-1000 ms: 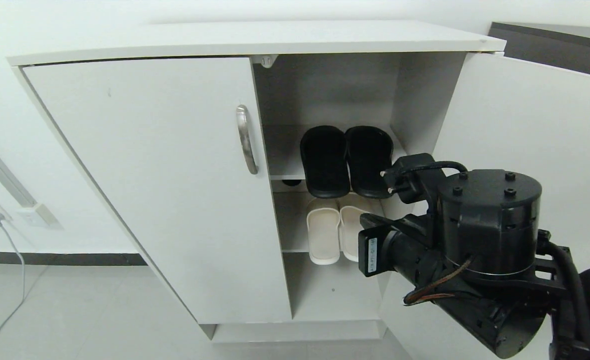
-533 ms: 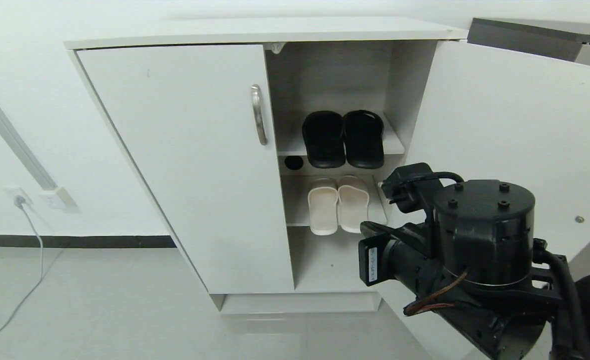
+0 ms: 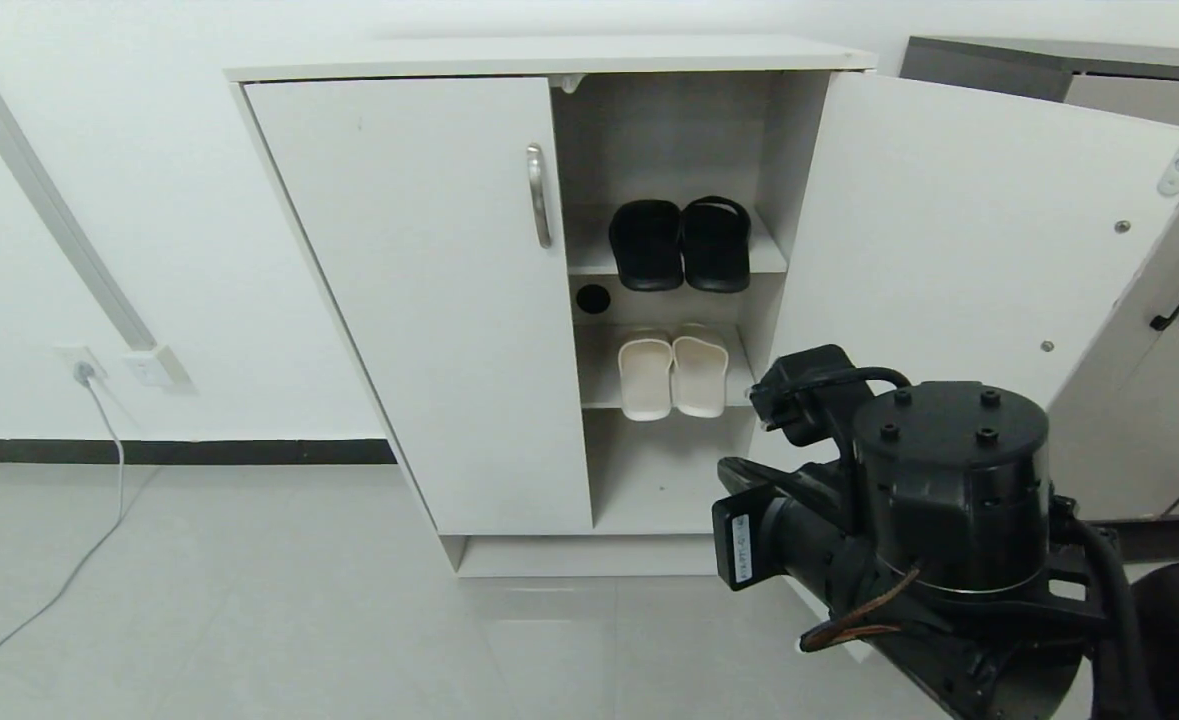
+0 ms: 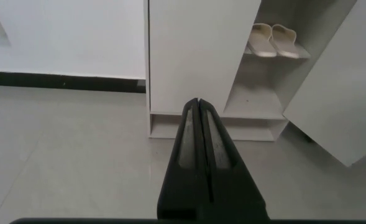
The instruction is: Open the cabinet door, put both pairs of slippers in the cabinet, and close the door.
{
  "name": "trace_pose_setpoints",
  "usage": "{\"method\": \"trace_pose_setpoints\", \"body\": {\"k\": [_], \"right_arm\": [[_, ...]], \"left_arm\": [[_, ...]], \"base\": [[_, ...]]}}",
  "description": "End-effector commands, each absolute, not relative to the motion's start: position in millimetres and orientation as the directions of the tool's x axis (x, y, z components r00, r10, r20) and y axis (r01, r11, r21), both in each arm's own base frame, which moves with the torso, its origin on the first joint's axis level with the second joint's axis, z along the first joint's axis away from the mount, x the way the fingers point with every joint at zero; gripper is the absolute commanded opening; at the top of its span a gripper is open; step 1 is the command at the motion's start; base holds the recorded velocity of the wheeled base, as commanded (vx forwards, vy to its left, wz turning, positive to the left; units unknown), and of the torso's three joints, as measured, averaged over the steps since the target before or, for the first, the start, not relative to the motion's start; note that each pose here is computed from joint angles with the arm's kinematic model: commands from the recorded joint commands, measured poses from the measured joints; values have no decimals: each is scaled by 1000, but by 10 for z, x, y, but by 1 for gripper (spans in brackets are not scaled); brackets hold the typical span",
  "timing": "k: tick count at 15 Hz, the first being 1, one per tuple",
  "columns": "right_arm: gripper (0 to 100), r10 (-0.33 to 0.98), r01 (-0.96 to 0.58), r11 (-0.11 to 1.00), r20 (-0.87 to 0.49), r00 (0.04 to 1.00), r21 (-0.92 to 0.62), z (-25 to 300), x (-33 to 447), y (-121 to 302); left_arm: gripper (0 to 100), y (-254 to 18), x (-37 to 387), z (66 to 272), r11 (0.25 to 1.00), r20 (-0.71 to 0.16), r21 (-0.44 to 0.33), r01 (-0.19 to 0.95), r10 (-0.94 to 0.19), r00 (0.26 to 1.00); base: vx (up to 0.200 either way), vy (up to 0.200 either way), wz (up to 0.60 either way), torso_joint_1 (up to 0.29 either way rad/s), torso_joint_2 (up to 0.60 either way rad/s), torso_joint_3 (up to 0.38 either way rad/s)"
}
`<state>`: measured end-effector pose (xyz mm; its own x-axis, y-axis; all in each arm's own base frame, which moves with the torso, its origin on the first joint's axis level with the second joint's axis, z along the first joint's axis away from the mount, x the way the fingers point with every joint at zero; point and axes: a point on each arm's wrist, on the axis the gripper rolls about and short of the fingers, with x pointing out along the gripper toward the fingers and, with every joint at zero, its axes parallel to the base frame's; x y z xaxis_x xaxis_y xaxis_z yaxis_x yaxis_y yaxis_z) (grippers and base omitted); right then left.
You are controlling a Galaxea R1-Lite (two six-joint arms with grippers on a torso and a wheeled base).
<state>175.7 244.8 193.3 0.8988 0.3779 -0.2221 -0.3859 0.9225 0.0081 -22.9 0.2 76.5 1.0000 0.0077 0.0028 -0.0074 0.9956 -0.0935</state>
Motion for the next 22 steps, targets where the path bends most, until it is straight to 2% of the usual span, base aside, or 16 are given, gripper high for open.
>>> {"method": "trace_pose_setpoints", "body": {"k": [1, 13, 17, 22], "right_arm": [[0, 374, -386, 923, -238, 897, -4, 1875, 1763, 2452], [0, 372, -392, 920, -281, 885, -17, 1680, 1875, 2502], [0, 365, -388, 921, -290, 885, -23, 1651, 1881, 2486], [0, 358, -383, 923, -297, 886, -29, 1626, 1884, 2480]], "left_arm": [[0, 2, -229, 765, 995, 3, -95, -7, 8, 1000], [0, 2, -229, 765, 995, 3, -97, -7, 8, 1000], [0, 2, -229, 765, 995, 3, -97, -7, 8, 1000], [0, 2, -229, 765, 995, 3, -97, -7, 8, 1000]], "base": [[0, 0, 0, 0, 0, 0], [0, 0, 0, 0, 0, 0], [0, 0, 0, 11, -200, -299], [0, 0, 0, 70, -506, -364]]}}
